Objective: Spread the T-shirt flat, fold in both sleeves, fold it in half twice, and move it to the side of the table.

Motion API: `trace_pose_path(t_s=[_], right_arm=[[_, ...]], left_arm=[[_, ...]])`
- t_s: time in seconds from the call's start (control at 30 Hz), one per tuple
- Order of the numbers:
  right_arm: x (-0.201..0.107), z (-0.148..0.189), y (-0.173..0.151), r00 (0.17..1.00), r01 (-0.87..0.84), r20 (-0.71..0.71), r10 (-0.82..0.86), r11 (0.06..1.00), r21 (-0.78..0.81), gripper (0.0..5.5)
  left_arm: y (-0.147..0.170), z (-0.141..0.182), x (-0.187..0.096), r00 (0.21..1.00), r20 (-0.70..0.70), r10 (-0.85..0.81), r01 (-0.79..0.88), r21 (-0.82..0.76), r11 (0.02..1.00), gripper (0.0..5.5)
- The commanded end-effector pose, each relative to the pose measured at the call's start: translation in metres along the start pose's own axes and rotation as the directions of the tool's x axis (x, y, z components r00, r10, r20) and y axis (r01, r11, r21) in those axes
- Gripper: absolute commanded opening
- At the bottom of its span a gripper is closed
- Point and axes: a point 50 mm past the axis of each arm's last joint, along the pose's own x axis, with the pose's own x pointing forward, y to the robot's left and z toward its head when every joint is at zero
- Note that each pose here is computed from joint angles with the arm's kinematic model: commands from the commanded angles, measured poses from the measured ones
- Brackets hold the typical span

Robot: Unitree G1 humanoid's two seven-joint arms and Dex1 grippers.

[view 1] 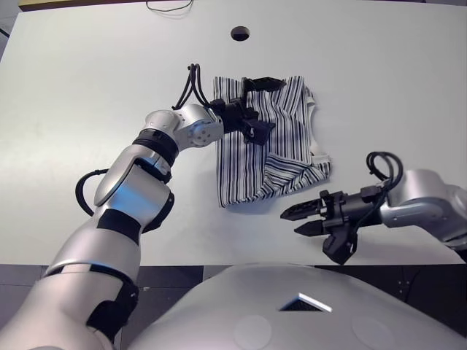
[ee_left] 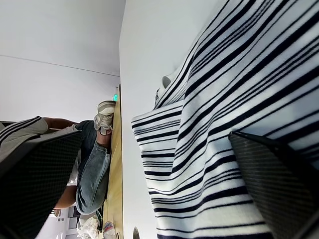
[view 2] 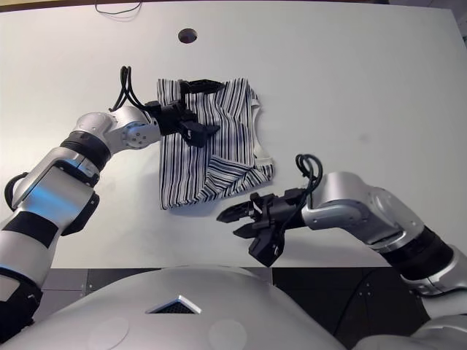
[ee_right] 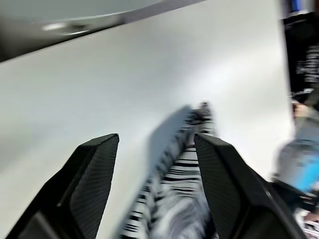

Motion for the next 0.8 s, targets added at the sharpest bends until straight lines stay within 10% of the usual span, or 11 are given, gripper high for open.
trace_pose_path(t_s=[0.03, 0.4, 0.8], right_arm=[[0.003, -0.015, -0.026, 0.992, 0.121, -0.023, -0.121, 0.992, -0.031, 2.79], [0.039, -0.111, -0.028, 0.943, 0.156, -0.288, -0.164, 0.986, -0.048, 2.79], [0.041, -0.119, -0.010, 0.956, 0.099, -0.273, -0.108, 0.994, -0.046, 2.79]], left_arm=[[-0.035, -0.005, -0.009, 0.987, -0.064, -0.147, 0.145, -0.026, 0.989, 5.47], [-0.043, 0.002, -0.005, 0.988, -0.037, -0.153, 0.152, -0.036, 0.988, 5.47], [-0.049, 0.000, -0.009, 0.983, -0.047, -0.177, 0.175, -0.049, 0.983, 5.47]])
